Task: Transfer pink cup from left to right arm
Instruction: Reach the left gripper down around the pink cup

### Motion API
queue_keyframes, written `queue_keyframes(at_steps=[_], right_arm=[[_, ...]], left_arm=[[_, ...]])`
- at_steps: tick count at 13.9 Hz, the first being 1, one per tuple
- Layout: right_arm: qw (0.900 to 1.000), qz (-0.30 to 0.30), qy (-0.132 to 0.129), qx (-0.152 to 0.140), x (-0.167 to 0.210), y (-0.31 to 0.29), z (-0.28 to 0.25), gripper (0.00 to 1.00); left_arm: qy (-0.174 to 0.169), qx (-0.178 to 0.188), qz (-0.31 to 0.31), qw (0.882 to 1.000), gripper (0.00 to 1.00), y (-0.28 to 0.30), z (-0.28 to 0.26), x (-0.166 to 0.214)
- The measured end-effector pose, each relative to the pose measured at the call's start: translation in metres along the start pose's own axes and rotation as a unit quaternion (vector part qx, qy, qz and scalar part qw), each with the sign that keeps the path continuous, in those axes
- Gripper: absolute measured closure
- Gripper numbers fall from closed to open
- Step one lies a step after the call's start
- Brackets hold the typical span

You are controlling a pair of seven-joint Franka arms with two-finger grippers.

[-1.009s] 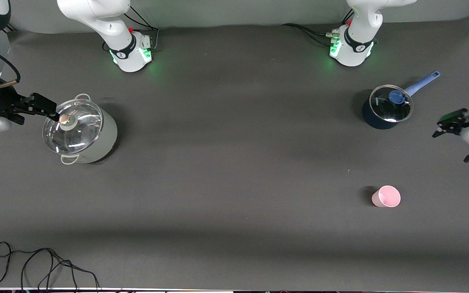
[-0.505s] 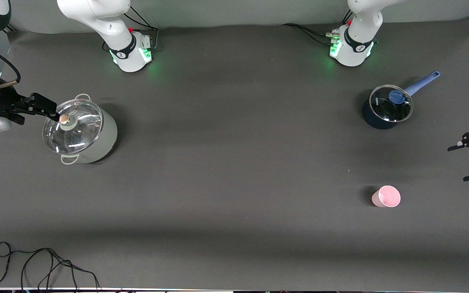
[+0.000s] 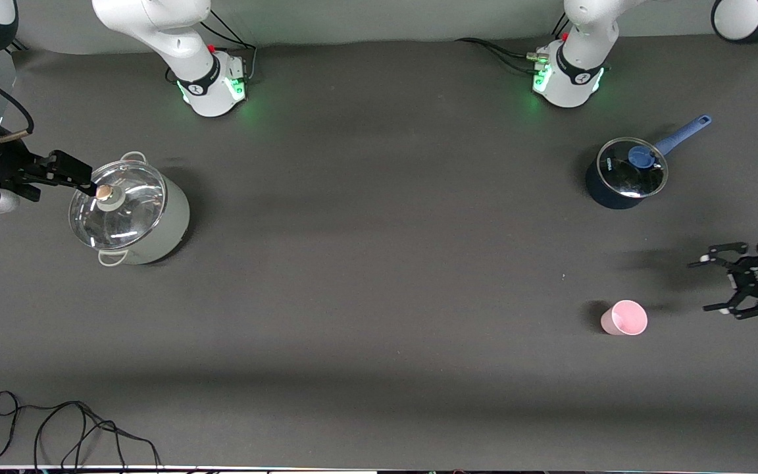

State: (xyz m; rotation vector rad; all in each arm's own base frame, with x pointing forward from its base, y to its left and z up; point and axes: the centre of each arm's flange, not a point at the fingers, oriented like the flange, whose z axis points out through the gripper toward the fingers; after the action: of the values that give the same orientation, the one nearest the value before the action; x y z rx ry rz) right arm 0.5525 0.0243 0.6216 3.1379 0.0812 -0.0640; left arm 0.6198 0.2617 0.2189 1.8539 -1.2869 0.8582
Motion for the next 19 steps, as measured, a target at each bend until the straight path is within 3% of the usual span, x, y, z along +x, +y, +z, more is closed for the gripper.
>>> queue_keyframes(at_steps=[5, 9, 12, 19], right_arm=[[1.000, -0.001, 0.000, 0.000, 0.000, 0.000, 0.000, 0.00], [1.000, -0.002, -0.001, 0.000, 0.000, 0.000, 0.000, 0.00], [1.000, -0.002, -0.006, 0.000, -0.001, 0.000, 0.001, 0.00], [1.000, -0.002, -0.006, 0.000, -0.001, 0.001, 0.001, 0.00]], left_arm=[[0.093, 0.034, 0.064, 0.993, 0.00, -0.004, 0.051, -0.075], [0.138, 0.069, 0.084, 0.985, 0.00, -0.003, 0.076, -0.114], [0.156, 0.086, 0.085, 0.980, 0.00, -0.004, 0.090, -0.124], [0.165, 0.103, 0.087, 0.977, 0.00, -0.017, 0.128, -0.103]])
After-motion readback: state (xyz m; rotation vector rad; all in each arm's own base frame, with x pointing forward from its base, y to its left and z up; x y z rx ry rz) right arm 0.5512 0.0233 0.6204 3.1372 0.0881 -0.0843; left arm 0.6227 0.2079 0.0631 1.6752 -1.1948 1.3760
